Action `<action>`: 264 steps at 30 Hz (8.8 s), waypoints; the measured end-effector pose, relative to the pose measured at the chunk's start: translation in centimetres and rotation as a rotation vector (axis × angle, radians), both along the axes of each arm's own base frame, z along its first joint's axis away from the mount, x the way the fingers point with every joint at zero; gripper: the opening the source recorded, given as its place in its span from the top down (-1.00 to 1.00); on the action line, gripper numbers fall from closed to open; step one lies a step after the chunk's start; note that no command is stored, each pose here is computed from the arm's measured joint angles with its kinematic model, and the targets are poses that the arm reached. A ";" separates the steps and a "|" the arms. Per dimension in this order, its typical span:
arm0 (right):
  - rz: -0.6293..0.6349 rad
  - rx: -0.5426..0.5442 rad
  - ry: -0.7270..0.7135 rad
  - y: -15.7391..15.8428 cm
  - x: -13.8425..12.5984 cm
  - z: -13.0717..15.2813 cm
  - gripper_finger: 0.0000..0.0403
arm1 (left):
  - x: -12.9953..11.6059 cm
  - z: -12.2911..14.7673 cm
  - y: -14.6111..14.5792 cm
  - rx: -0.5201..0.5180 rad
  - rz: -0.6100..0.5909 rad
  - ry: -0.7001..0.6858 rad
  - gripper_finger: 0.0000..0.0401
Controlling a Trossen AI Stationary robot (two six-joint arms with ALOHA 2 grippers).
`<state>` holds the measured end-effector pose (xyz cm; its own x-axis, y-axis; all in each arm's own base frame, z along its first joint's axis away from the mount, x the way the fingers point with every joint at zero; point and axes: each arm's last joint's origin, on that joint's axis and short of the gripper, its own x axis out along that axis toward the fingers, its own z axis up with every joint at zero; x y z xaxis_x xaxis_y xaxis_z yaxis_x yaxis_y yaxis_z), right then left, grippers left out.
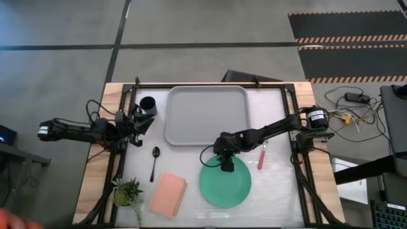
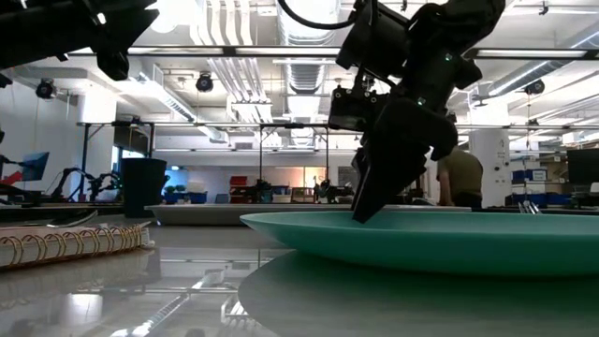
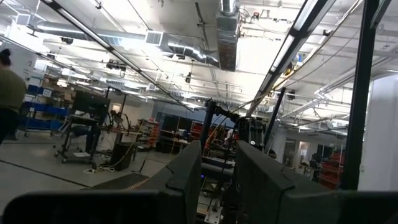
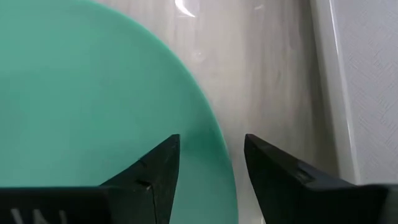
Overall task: Pick and place plate/cup/fork/spoon on tray
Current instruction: Put the green plate on the gray food tray, then put the pink fork to the right of the green plate on the gray food tray
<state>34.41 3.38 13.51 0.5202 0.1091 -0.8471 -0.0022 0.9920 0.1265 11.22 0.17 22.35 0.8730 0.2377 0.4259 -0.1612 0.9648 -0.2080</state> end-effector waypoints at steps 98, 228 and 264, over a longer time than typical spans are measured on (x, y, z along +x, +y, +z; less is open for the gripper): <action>-0.829 0.411 -0.572 -24.4 -2.3 2.0 0.96 | -0.8 0.7 0.0 -0.008 -0.002 -0.077 0.58; -0.797 0.505 0.181 2.6 -17.4 7.0 0.58 | 0.2 0.7 0.6 -0.060 0.240 -0.043 0.58; -1.378 0.170 0.446 1.5 -15.2 3.4 -0.09 | -0.4 0.2 0.8 0.114 0.417 0.027 0.58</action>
